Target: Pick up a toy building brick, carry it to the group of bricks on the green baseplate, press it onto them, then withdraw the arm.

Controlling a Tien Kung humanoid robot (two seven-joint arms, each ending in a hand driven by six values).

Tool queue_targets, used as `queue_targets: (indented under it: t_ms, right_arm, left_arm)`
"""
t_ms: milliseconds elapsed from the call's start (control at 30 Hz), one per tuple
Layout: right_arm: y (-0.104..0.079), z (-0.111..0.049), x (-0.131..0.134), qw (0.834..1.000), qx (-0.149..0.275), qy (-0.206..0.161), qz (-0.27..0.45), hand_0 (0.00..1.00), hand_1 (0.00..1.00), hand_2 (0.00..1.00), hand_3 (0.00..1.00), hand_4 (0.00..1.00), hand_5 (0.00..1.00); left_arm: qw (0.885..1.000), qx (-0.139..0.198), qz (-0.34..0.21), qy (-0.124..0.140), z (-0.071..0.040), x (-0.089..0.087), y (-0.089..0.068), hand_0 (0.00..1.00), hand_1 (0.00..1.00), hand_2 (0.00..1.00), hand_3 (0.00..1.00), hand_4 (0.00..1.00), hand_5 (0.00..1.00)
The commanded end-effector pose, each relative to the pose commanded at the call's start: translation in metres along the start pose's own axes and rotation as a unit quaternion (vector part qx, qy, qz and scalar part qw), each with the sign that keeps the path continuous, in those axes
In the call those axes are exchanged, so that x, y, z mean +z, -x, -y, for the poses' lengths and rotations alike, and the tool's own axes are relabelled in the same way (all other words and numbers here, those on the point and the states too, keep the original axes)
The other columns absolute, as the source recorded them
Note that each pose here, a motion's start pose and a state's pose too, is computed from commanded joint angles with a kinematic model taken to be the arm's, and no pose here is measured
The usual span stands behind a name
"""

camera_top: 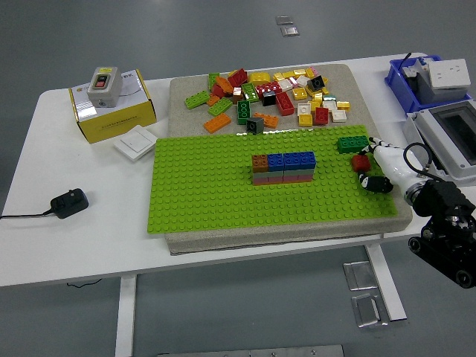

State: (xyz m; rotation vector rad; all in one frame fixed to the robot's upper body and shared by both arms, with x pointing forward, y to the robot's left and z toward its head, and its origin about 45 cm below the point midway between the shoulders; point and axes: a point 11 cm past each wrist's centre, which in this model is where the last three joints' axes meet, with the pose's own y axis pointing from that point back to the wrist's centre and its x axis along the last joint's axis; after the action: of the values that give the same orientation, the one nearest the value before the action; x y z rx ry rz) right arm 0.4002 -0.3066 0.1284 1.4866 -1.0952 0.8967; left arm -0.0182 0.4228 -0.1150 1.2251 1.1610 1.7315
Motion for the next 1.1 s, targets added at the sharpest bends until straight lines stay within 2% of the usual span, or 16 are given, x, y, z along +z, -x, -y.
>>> queue_targets:
  t_ms: [300, 733, 900, 1100]
  right_arm:
    - [-0.001, 0.002, 0.003, 1.0, 0.001, 0.004, 0.004, 0.798, 0.925, 0.998, 0.58, 0.563, 0.349]
    - [-0.007, 0.003, 0.0, 1.0, 0.01, -0.003, 0.008, 0.796, 0.921, 0.992, 0.567, 0.563, 0.365]
    - [-0.02, 0.0, -0.007, 0.999, 0.028, -0.018, 0.01, 0.792, 0.917, 0.985, 0.562, 0.557, 0.367]
    - [-0.041, -0.011, -0.017, 0.997, 0.055, -0.043, 0.028, 0.791, 0.911, 0.971, 0.567, 0.557, 0.372]
  left_arm:
    - [1.0, -0.002, 0.001, 0.003, 0.0, 0.002, 0.002, 0.661, 0.662, 0.587, 0.601, 0.153, 0.649]
    - [1.0, -0.001, 0.002, 0.004, 0.0, 0.002, 0.002, 0.661, 0.662, 0.589, 0.603, 0.151, 0.654]
    - [1.0, -0.001, 0.001, 0.002, 0.0, 0.0, 0.002, 0.661, 0.662, 0.589, 0.603, 0.151, 0.657]
    - [1.0, -0.001, 0.0, -0.002, 0.0, -0.004, 0.001, 0.661, 0.662, 0.589, 0.605, 0.151, 0.657]
